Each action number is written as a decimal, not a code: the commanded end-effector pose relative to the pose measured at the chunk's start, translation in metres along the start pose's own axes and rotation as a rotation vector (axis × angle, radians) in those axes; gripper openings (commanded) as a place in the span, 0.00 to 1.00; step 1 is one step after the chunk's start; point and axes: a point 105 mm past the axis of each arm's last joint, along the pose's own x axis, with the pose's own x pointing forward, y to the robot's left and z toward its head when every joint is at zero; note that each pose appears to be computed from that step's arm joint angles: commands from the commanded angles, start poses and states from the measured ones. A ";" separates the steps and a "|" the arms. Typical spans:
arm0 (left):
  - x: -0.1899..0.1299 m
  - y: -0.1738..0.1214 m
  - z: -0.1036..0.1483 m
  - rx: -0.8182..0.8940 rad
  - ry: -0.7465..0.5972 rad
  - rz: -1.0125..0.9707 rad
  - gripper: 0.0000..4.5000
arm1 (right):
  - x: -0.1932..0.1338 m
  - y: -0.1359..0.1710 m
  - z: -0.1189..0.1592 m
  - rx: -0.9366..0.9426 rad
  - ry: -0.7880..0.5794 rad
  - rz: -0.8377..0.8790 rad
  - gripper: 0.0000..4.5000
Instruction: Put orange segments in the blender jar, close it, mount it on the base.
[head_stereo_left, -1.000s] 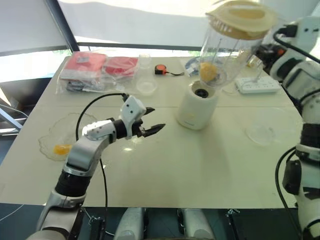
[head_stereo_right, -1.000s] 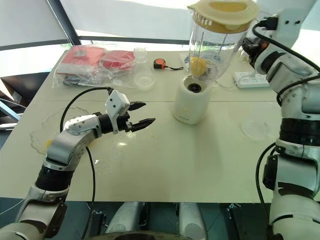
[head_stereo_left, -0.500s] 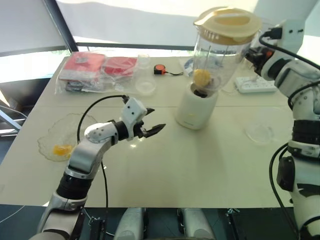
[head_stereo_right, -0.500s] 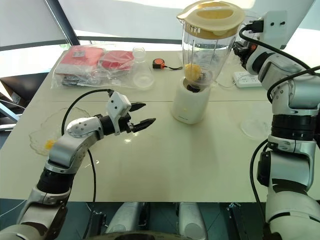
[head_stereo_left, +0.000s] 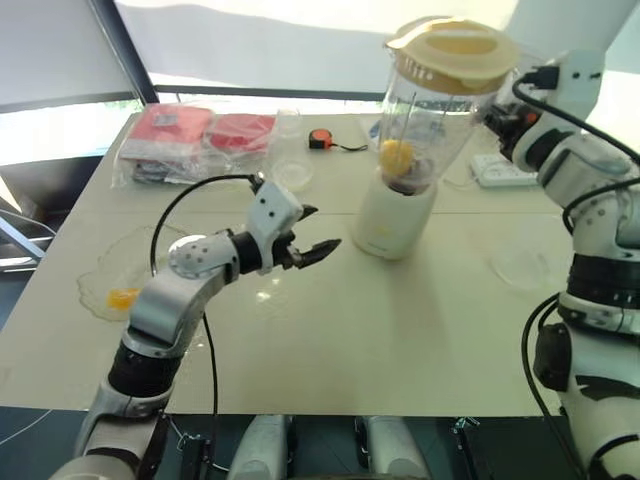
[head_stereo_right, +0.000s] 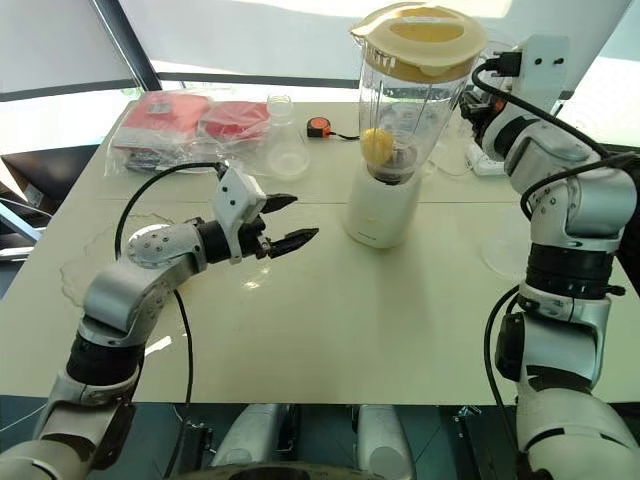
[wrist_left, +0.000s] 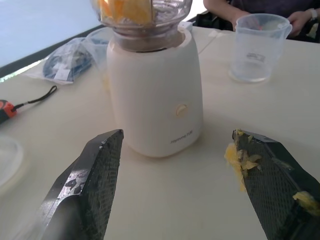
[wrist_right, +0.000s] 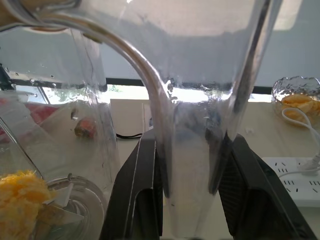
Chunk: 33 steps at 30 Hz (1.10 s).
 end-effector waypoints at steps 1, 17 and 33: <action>-0.003 0.002 0.003 0.011 -0.022 0.015 0.80 | -0.009 -0.004 0.019 0.007 -0.080 -0.026 0.21; -0.002 0.003 -0.013 0.006 -0.022 0.010 0.80 | -0.009 -0.001 0.002 -0.061 -0.017 0.008 0.21; -0.004 0.014 -0.022 0.017 -0.002 0.073 0.80 | -0.007 0.015 -0.019 -0.044 0.053 -0.001 0.21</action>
